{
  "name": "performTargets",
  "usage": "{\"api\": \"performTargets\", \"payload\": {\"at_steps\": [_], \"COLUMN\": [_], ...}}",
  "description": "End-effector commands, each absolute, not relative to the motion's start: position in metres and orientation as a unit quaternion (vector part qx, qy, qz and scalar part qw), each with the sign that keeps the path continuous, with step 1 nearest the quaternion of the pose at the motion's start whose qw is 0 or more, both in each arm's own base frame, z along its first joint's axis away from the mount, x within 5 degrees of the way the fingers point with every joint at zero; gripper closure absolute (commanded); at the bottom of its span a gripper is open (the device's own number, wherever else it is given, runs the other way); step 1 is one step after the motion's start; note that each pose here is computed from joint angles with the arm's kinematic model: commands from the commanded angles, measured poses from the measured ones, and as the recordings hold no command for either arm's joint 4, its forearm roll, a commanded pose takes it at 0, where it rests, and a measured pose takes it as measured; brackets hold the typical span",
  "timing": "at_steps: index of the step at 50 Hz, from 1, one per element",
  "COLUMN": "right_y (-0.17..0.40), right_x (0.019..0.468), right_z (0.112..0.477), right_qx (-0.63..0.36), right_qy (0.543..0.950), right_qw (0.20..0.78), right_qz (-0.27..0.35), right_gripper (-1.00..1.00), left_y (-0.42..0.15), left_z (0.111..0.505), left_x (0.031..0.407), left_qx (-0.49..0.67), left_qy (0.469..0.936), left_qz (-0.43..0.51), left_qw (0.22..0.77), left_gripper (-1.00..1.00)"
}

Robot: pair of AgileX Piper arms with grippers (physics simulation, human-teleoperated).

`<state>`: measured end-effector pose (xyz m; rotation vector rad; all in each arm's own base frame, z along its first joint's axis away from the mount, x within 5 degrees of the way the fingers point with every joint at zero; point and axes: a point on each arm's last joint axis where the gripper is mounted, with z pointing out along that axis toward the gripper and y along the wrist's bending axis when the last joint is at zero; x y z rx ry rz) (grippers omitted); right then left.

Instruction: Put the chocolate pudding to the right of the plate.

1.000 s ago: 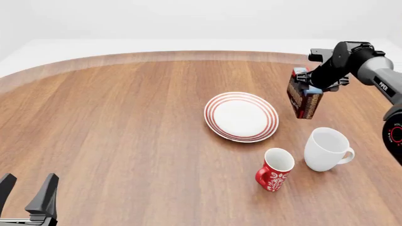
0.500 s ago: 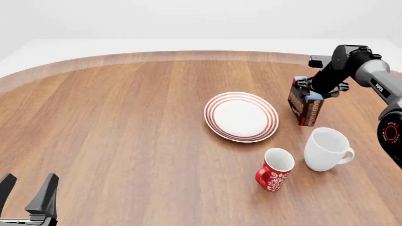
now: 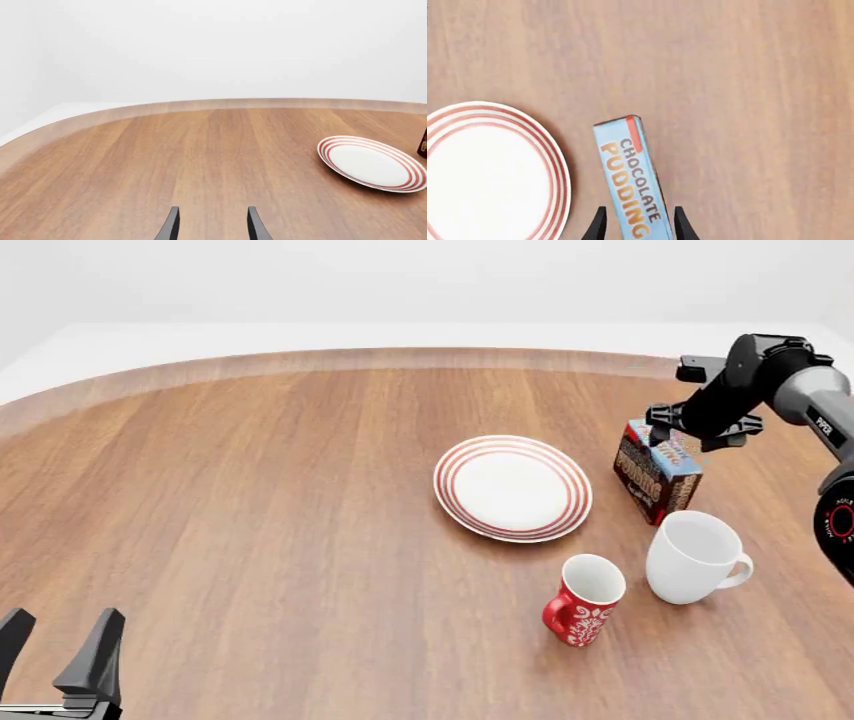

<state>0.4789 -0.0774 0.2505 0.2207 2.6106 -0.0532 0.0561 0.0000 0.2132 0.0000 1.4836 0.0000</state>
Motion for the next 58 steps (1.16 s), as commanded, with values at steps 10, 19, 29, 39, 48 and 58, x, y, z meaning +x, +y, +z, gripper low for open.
{"api": "performTargets", "payload": {"at_steps": [10,19,29,39,48,58], "right_y": [-0.031,0.014,0.010,0.012,0.023,0.031], "right_x": [0.466,0.423,0.343,0.154,0.185,0.189], "right_z": [0.299,0.350,0.381,0.589,0.570,0.559], "right_qx": [0.024,-0.092,-0.198,-0.220,-0.233,-0.236], "right_qy": [0.925,0.847,0.667,0.619,0.630,0.631], "right_qw": [0.379,0.521,0.694,0.728,0.721,0.725], "right_qz": [-0.015,-0.039,-0.184,-0.197,-0.171,-0.145], "right_gripper": [-1.00,-1.00,-1.00,-1.00,-1.00,-1.00], "left_y": [0.000,0.000,0.000,0.000,0.000,0.000], "left_z": [0.213,0.213,0.213,0.213,0.213,0.213], "left_x": [0.056,0.056,0.056,0.056,0.056,0.056], "left_qx": [0.000,0.000,0.000,0.000,0.000,0.000], "left_qy": [0.676,0.676,0.676,0.676,0.676,0.676], "left_qz": [0.000,0.000,0.000,0.000,0.000,0.000], "left_qw": [0.737,0.737,0.737,0.737,0.737,0.737], "left_gripper": [-1.00,-1.00,-1.00,-1.00,-1.00,-1.00]}}
